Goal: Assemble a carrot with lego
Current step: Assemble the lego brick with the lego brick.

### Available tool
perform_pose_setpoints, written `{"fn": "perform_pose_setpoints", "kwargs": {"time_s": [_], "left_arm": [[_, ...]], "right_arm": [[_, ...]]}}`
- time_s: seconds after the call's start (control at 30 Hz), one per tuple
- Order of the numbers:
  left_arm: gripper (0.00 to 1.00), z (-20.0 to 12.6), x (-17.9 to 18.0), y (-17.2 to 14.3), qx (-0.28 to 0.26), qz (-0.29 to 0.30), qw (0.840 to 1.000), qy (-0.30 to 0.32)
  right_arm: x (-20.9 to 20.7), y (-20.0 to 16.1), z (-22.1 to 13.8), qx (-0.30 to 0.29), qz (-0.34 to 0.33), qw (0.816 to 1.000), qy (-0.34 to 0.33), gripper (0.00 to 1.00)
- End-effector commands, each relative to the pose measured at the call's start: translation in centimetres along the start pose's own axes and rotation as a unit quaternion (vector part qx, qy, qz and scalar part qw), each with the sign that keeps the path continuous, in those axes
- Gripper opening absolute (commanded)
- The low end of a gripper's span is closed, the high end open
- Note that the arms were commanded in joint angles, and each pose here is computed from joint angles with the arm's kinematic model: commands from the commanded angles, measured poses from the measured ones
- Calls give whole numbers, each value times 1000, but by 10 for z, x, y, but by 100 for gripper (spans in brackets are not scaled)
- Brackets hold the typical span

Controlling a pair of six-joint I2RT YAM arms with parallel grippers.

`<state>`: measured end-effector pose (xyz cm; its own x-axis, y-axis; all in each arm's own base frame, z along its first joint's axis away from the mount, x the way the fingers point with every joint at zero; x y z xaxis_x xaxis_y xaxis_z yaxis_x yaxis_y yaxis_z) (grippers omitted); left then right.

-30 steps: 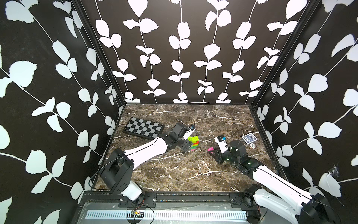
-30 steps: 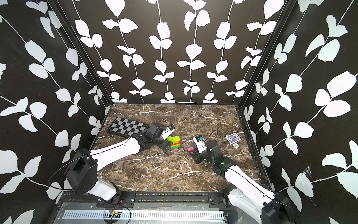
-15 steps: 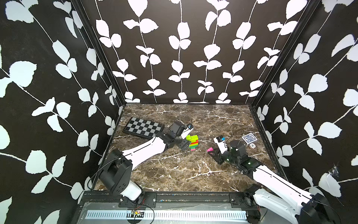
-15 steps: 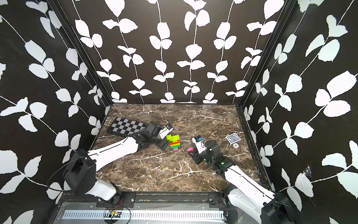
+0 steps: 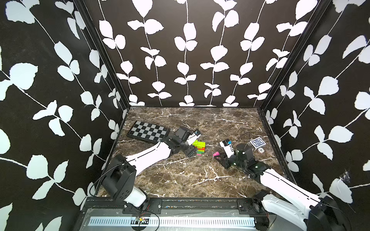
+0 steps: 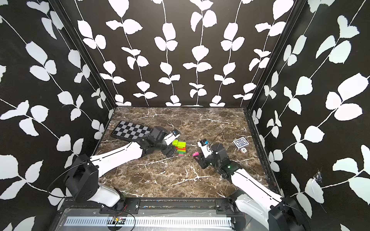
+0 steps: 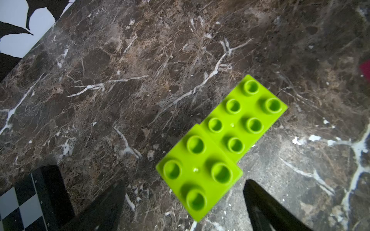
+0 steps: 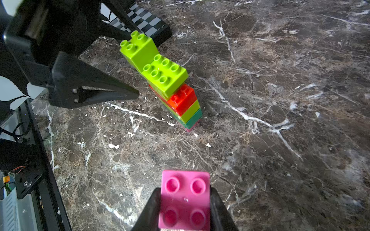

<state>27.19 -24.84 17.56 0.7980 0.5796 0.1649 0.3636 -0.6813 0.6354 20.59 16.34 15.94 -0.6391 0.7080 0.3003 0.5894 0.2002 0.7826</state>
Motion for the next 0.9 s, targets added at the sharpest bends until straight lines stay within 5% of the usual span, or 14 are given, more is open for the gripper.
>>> {"fn": "perform_pose_setpoints", "kwargs": {"time_s": [0.0, 0.23, 0.37, 0.53, 0.7, 0.87], "left_arm": [[94, -10, 7, 2, 4, 9, 1000, 22], [96, -32, -7, -1, -7, 11, 999, -40], [96, -60, -7, 2, -54, -65, 991, -106], [91, -70, 8, 16, -86, -221, 956, -172], [83, -51, 24, 27, -64, -356, 898, -250], [84, -36, 33, 28, -55, -377, 891, -247]], "right_arm": [[8, 30, -5, -42, -27, 999, 18, 18], [19, 52, -7, -42, -140, 988, 45, 20], [19, 68, 0, -38, -193, 979, 41, 21], [20, 82, 9, -15, -287, 956, 52, 21], [21, 94, 19, 13, -344, 933, 103, 19], [21, 105, 28, 52, -338, 926, 162, 19]]}}
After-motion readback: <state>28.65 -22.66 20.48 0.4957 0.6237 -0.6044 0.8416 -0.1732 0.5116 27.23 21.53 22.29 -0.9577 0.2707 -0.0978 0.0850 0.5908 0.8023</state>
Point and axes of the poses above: each gripper's point midway between its finger pads, its own z axis out along the fingers, its own x axis along the line the jaws close on, y = z × x, the point moved 6 cm from there along -z, back along the fingers, and after that the axes turned 1 degree about z, right-handed, at the moved point
